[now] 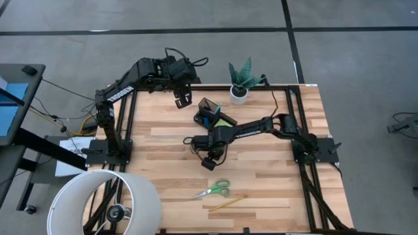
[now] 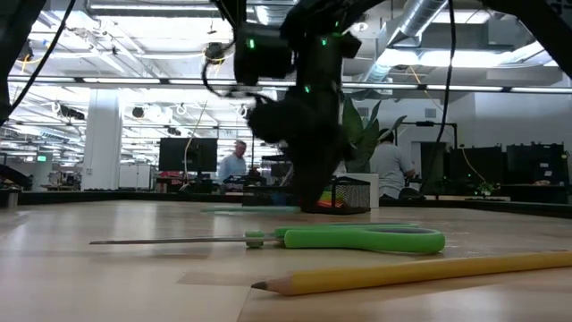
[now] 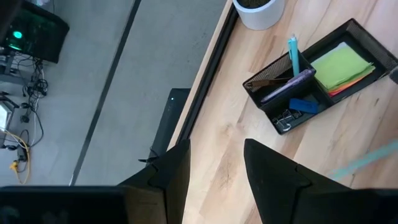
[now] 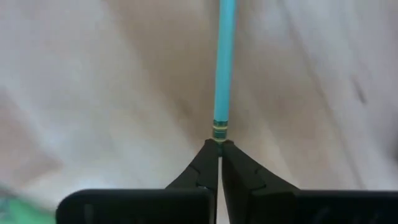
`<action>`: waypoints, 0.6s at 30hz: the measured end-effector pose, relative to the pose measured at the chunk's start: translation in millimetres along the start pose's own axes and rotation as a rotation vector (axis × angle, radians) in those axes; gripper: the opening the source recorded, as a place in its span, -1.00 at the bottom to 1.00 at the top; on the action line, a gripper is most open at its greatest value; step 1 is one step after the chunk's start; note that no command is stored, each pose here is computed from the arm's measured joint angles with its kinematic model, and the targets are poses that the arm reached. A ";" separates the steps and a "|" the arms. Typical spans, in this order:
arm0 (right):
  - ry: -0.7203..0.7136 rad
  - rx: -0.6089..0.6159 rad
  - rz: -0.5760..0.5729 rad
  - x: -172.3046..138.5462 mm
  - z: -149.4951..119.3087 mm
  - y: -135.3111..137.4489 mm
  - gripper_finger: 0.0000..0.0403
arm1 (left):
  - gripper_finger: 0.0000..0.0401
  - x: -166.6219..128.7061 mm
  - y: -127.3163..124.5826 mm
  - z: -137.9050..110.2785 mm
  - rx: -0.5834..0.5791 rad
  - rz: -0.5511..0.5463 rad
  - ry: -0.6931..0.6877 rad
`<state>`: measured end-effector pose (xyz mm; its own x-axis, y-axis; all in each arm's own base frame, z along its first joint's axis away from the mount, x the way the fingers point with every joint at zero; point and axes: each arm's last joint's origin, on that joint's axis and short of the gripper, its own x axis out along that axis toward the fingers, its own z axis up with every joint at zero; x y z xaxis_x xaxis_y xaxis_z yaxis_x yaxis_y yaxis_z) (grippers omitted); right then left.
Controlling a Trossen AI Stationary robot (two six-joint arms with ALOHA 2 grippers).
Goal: Pick and place office supplies into organizer
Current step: Put the light blue pencil into the black desk organizer
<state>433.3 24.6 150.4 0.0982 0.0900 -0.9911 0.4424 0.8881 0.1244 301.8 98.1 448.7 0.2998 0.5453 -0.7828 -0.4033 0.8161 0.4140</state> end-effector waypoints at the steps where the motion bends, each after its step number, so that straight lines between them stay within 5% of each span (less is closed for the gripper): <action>1: -0.003 -0.001 0.004 -7.1 -1.4 0.6 -1.00 | -0.28 0.1 0.5 -0.1 0.006 0.006 0.001; 10: -0.016 -0.007 -0.005 -79.3 -25.8 -7.3 -0.99 | -0.28 -0.1 3.9 -0.2 0.037 0.118 0.009; 18: -0.038 0.067 -0.039 -151.1 -46.7 -55.1 -0.99 | -0.28 -1.7 10.5 -0.7 0.075 0.348 0.033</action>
<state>352.5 -16.9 291.0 0.1125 0.0376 -0.9929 0.5054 0.8582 0.0898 296.4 105.6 454.1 0.1270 0.7874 -0.6032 -0.4115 0.5951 0.6903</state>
